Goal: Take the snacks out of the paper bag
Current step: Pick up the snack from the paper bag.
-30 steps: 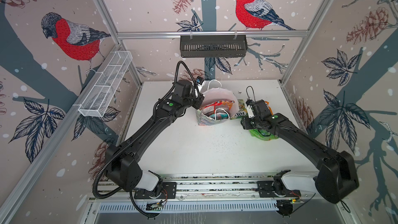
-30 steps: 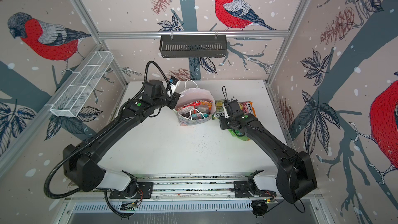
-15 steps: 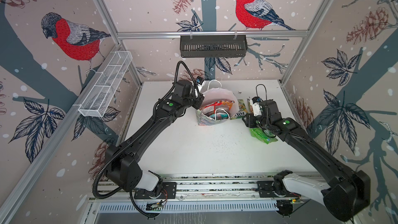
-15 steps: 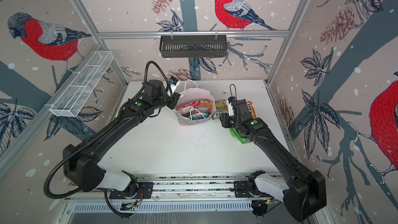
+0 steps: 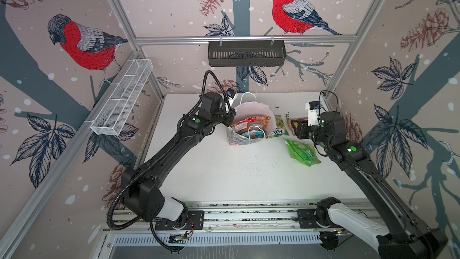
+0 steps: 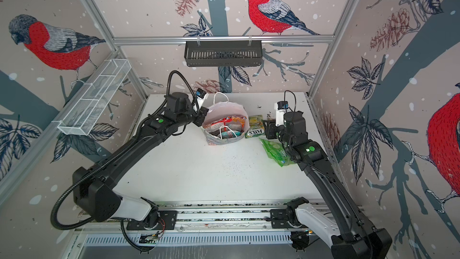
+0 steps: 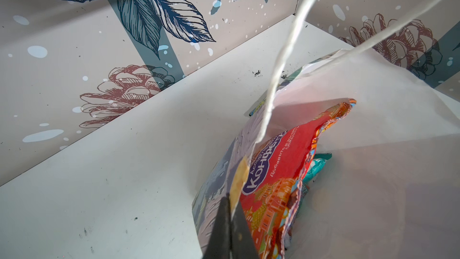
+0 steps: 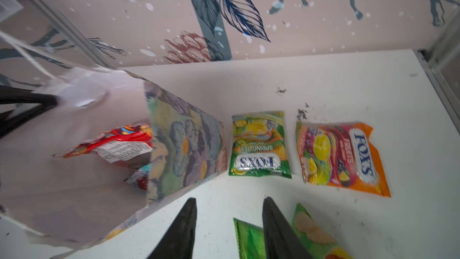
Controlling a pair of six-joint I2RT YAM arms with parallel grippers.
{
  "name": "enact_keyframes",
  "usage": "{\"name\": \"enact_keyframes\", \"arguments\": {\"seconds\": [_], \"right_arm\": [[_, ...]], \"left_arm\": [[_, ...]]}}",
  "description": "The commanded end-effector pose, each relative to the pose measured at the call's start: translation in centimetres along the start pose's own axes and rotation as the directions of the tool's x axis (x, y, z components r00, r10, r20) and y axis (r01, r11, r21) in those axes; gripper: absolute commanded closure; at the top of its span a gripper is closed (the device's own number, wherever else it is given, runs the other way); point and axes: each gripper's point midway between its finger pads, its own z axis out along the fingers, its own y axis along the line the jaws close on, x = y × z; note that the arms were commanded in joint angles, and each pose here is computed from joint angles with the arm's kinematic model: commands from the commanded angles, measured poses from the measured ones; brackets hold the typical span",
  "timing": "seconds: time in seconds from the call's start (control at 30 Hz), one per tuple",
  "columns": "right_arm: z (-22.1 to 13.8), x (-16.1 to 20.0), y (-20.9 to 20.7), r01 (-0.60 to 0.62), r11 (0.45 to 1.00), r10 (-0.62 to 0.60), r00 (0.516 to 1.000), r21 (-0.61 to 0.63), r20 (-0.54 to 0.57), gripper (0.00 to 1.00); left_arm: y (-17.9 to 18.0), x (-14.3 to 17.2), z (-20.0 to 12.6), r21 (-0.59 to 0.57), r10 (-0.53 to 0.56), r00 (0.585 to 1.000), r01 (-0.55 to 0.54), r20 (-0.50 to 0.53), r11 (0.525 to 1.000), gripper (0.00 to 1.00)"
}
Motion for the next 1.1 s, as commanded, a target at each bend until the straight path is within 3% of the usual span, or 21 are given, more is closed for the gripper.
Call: {"name": "enact_keyframes", "arguments": {"seconds": [0.0,0.13,0.33,0.63,1.07], "right_arm": [[-1.1,-2.5,4.7,0.176,0.961,-0.157,0.982,-0.212,0.103,0.52],[-1.0,-3.1,8.4,0.324,0.891,-0.283,0.944,-0.317,0.169,0.52],[1.6,-2.3,12.2,0.473,0.802,-0.444,0.881,-0.366,0.166,0.49],[7.6,-0.9,13.0,0.582,0.742,-0.599,0.799,-0.332,0.061,0.45],[12.6,2.0,13.0,0.656,0.673,-0.706,0.708,-0.341,-0.031,0.40]], "left_arm": [[-0.6,-1.6,-0.3,0.036,0.015,0.999,-0.017,0.052,0.999,1.00],[-1.2,-1.6,0.1,0.068,0.015,0.999,-0.018,0.046,0.997,1.00],[-1.6,-1.5,0.2,0.084,0.017,0.999,-0.021,0.037,0.996,1.00],[-1.8,-1.5,0.1,0.084,0.019,0.999,-0.022,0.040,0.996,1.00],[-1.5,-1.3,0.2,0.063,0.016,0.999,-0.018,0.031,0.998,1.00]]}}
